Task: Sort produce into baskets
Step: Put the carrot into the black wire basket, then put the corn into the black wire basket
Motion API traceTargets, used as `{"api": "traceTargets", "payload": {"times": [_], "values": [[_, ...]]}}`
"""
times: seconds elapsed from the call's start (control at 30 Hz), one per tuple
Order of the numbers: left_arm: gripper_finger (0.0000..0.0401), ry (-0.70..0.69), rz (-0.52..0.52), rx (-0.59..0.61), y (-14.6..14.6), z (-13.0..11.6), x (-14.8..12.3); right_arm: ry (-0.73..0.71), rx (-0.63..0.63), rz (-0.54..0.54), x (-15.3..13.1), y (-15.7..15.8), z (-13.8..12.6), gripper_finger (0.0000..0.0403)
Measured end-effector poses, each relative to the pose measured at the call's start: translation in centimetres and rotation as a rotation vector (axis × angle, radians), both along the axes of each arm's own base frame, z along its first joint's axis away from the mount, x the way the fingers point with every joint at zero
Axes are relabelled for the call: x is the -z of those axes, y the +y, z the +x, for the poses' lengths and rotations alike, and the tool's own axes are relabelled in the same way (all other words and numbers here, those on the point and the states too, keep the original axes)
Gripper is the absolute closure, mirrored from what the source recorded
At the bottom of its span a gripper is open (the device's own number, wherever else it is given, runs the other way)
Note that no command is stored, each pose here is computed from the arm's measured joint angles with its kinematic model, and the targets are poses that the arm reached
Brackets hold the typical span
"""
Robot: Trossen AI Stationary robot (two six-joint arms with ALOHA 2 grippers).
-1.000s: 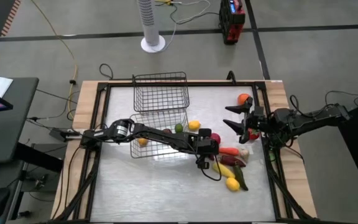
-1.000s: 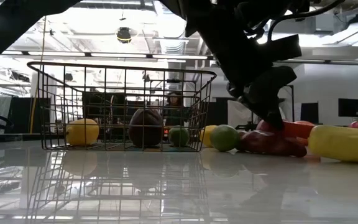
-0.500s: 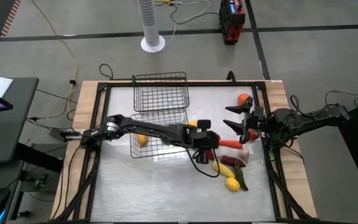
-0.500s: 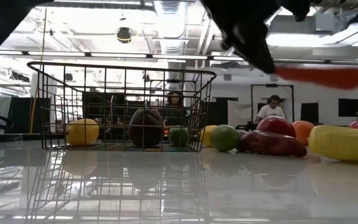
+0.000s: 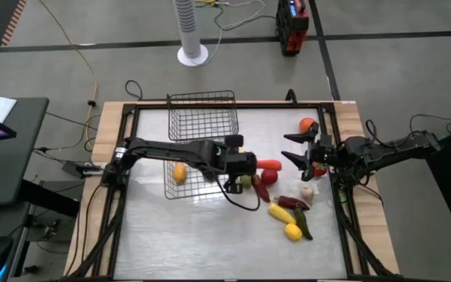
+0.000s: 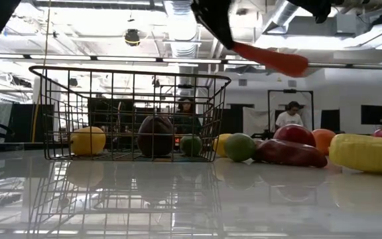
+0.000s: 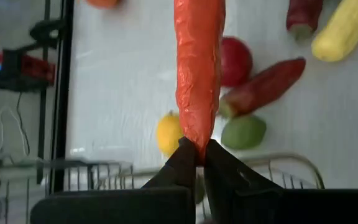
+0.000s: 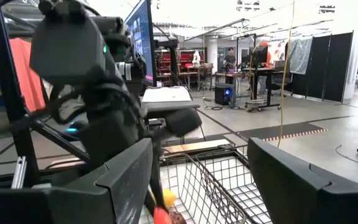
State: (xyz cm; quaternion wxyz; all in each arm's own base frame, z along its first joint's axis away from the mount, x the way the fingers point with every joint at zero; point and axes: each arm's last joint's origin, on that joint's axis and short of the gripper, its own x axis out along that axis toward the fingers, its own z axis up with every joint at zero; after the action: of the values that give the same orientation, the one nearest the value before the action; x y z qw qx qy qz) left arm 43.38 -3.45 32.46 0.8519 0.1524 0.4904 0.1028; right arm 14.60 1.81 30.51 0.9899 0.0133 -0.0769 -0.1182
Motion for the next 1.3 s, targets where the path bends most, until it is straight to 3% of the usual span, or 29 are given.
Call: {"api": "traceTargets", "payload": {"times": [0.3, 0.6, 0.8, 1.03, 1.23, 1.3], "values": [[0.0401, 0.041, 0.112, -0.122, 0.2, -4.2, -0.1, 0.0, 0.0, 0.0, 0.0, 0.0, 0.0, 0.0111], [0.0401, -0.091, 0.184, -0.295, 4.3, -9.8, 0.6, -0.009, 0.0, 0.002, -0.1, 0.0, 0.0, 0.0111], [0.0397, -0.119, 0.273, -0.52, 8.0, -14.5, 2.1, -0.023, 0.001, 0.005, -0.2, 0.0, 0.0, 0.0111], [0.0321, -0.071, 0.215, -0.687, 11.2, -17.1, 4.1, -0.031, 0.001, 0.007, -0.3, 0.0, 0.0, 0.0111], [0.0227, -0.039, 0.19, -0.676, 11.8, -17.0, 4.6, -0.035, 0.001, 0.008, -0.3, 0.0, 0.0, 0.0111], [0.0205, -0.08, 0.135, -0.64, 11.6, -16.5, 4.4, -0.031, 0.001, 0.007, -0.3, 0.0, 0.0, 0.0111]]}}
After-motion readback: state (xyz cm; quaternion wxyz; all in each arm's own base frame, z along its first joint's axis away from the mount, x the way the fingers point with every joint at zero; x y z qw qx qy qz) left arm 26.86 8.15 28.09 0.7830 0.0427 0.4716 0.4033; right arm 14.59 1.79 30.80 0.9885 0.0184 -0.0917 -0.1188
